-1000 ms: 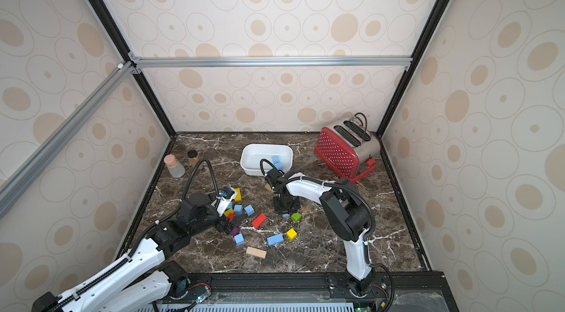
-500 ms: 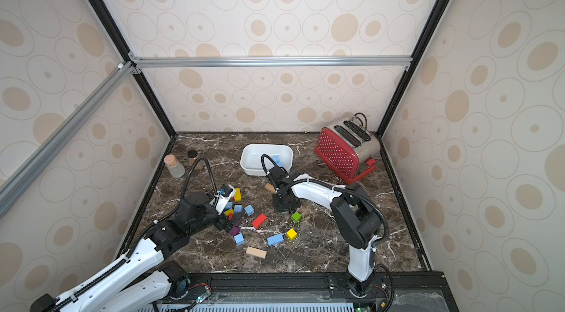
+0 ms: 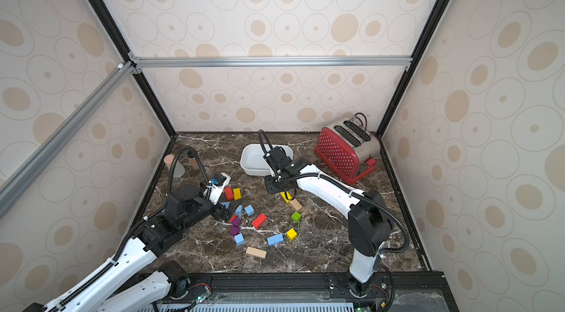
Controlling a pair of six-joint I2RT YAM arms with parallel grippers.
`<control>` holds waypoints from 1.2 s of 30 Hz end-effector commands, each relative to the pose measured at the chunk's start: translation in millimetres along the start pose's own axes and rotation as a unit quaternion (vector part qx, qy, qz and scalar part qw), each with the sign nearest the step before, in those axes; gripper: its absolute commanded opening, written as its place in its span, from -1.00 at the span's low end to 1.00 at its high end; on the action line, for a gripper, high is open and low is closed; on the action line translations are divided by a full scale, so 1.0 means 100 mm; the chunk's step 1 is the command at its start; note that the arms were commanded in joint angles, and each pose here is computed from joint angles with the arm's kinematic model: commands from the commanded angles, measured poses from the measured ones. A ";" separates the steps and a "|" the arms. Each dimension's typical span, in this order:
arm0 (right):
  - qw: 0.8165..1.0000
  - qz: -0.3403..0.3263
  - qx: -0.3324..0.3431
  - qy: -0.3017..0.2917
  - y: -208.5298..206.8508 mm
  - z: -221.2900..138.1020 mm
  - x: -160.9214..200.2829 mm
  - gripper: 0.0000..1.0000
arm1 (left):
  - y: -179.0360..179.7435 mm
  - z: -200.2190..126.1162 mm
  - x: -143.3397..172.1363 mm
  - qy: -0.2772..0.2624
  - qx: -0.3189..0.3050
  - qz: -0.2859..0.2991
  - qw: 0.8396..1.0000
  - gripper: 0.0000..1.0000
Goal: Pick out the blue building blocks
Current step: Place the building block in the storage box.
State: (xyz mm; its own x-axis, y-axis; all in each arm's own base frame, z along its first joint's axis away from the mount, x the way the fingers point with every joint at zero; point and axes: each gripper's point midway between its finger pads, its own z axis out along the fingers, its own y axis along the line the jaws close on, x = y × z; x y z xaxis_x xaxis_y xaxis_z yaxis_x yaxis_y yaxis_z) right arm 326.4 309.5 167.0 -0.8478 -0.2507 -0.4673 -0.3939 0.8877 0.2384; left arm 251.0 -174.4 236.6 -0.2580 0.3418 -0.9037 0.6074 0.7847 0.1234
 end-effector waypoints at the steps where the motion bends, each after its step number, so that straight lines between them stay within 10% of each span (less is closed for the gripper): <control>1: 1.000 -0.025 -0.011 -0.012 0.12 -0.08 -0.23 -1.00 | 0.11 -0.08 -0.24 -0.017 -0.019 0.020 0.999 0.99; 14: 0.995 -0.066 0.001 -0.078 0.21 -0.27 -1.18 -1.00 | 0.42 -0.03 -0.60 -0.036 -0.046 0.034 0.998 0.99; 36: 0.978 -0.103 0.157 -0.091 -0.76 0.47 -1.65 -1.00 | 0.69 0.41 -0.27 -0.004 -0.067 -0.004 0.998 0.99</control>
State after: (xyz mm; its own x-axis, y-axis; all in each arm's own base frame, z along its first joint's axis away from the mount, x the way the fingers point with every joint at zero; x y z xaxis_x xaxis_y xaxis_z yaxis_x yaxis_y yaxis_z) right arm 498.3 310.0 190.4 -0.7065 -0.3428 -0.6191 -0.4064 0.9127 -0.0416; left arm 328.1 -148.7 252.6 -0.2729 0.3489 -0.8965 0.4946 0.8502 0.1803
